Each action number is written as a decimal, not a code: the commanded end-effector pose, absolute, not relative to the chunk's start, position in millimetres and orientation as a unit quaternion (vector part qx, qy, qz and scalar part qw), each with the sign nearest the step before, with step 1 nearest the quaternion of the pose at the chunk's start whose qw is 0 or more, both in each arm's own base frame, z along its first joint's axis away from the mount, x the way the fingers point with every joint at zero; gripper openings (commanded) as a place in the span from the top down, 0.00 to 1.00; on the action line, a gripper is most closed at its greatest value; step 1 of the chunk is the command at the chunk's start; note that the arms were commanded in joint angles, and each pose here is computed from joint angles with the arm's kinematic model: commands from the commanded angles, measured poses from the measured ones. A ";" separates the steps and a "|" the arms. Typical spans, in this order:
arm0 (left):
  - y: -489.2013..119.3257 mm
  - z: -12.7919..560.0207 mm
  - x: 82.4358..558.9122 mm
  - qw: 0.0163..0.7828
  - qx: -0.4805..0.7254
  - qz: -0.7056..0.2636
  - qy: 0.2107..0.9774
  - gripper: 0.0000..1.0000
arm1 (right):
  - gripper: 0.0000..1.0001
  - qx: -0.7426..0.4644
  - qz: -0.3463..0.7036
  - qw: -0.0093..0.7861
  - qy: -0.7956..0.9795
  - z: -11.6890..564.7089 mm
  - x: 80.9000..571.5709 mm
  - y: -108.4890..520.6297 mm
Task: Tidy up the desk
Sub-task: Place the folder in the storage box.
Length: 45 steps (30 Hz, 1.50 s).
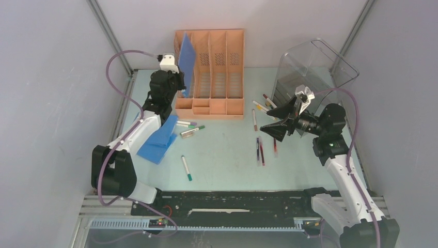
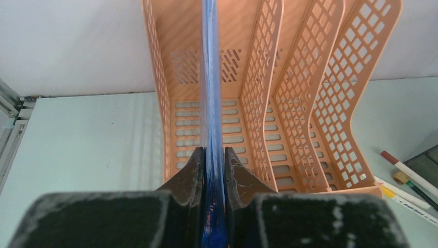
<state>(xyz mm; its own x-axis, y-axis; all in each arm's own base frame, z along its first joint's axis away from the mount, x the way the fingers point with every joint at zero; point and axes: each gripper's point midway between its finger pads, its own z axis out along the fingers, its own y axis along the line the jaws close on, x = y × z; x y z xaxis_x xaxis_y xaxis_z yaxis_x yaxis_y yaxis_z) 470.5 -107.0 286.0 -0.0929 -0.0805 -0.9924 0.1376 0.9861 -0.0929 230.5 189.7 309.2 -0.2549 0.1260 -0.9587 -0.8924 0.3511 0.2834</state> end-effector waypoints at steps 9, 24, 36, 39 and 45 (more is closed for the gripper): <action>-95.3 326.6 449.3 0.733 0.034 -0.083 0.675 1.00 | 0.00 -0.322 0.471 0.540 0.619 309.9 229.4 193.2; -80.9 345.0 437.5 0.764 0.004 -0.070 0.642 1.00 | 0.00 -0.323 0.464 0.543 0.620 308.5 230.7 192.2; -84.4 323.1 479.8 0.729 0.024 -0.056 0.681 1.00 | 0.00 -0.327 0.464 0.544 0.618 308.8 229.9 192.7; -88.2 312.9 489.3 0.719 0.033 -0.061 0.691 1.00 | 0.00 -0.328 0.464 0.544 0.618 308.8 229.5 193.2; -99.9 291.1 504.4 0.700 0.059 -0.072 0.708 1.00 | 0.00 -0.327 0.464 0.542 0.619 307.6 230.4 193.3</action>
<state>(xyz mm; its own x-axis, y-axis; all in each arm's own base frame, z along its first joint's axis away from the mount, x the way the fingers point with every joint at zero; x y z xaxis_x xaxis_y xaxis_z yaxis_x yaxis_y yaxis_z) 493.3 -93.1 272.4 -0.0634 -0.0392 -0.9972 0.1385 0.9892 -0.0477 230.6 192.4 306.0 -0.2278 0.1057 -0.9680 -0.9013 0.3532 0.2507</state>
